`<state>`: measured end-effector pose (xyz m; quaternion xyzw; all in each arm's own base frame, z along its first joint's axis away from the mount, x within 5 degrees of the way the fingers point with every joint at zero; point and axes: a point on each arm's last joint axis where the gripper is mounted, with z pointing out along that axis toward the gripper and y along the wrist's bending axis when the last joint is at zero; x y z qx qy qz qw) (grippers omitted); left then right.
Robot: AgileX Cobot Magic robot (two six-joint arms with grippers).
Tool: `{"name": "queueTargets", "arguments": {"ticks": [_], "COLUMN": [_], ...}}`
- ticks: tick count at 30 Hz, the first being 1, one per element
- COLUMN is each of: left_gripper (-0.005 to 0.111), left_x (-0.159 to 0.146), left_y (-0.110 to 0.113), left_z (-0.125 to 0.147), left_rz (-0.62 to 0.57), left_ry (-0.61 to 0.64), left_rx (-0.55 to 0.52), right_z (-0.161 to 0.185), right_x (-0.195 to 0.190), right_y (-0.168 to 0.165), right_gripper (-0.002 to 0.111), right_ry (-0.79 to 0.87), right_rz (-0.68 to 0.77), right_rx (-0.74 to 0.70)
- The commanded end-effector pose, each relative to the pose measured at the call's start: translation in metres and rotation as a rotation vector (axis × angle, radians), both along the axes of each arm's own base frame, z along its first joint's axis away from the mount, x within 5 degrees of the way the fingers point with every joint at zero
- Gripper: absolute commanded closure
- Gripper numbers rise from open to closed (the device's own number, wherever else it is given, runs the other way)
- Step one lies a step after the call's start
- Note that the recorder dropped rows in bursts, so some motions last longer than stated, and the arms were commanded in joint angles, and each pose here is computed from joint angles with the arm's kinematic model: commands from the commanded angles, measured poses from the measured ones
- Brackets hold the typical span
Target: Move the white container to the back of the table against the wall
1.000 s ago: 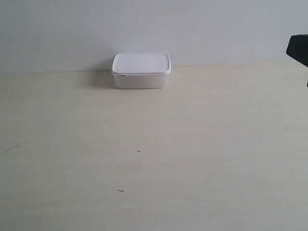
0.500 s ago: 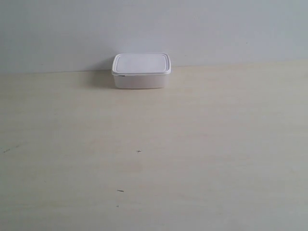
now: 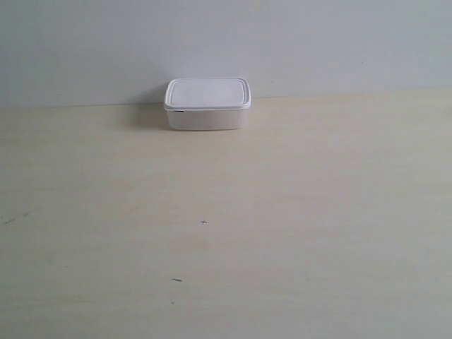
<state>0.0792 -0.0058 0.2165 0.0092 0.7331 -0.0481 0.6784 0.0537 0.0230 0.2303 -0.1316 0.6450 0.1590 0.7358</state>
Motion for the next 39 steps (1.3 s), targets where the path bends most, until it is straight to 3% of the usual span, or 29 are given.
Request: {"name": "queueTargets", "arguments": {"ticks": [1, 6, 13, 19, 32, 39], "left_gripper": [0.107, 0.107, 0.107, 0.107, 0.107, 0.107], "left_x": [0.000, -0.002, -0.004, -0.007, -0.027, -0.028], "left_y": [0.000, 0.006, 0.020, 0.020, 0.018, 0.018], "left_z": [-0.001, 0.001, 0.001, 0.004, 0.016, 0.016], "left_rz": [0.004, 0.080, 0.263, 0.263, 0.262, 0.262], "left_ry": [0.002, -0.017, -0.022, -0.056, -0.247, -0.255], "left_rx": [0.006, 0.001, 0.002, 0.002, -0.002, -0.003], "right_z": [-0.001, -0.001, -0.011, -0.023, -0.023, -0.023], "right_x": [-0.001, 0.001, 0.004, 0.004, 0.004, 0.004], "right_y": [0.000, -0.003, -0.008, -0.006, -0.006, -0.006], "right_gripper": [0.108, 0.108, 0.108, 0.108, 0.108, 0.108], "right_ry": [-0.006, -0.073, -0.056, 0.061, 0.059, 0.057], "right_rz": [0.001, -0.086, -0.175, -0.140, -0.141, -0.141], "right_rx": [-0.006, -0.176, -0.151, -0.208, -0.207, -0.207]}}
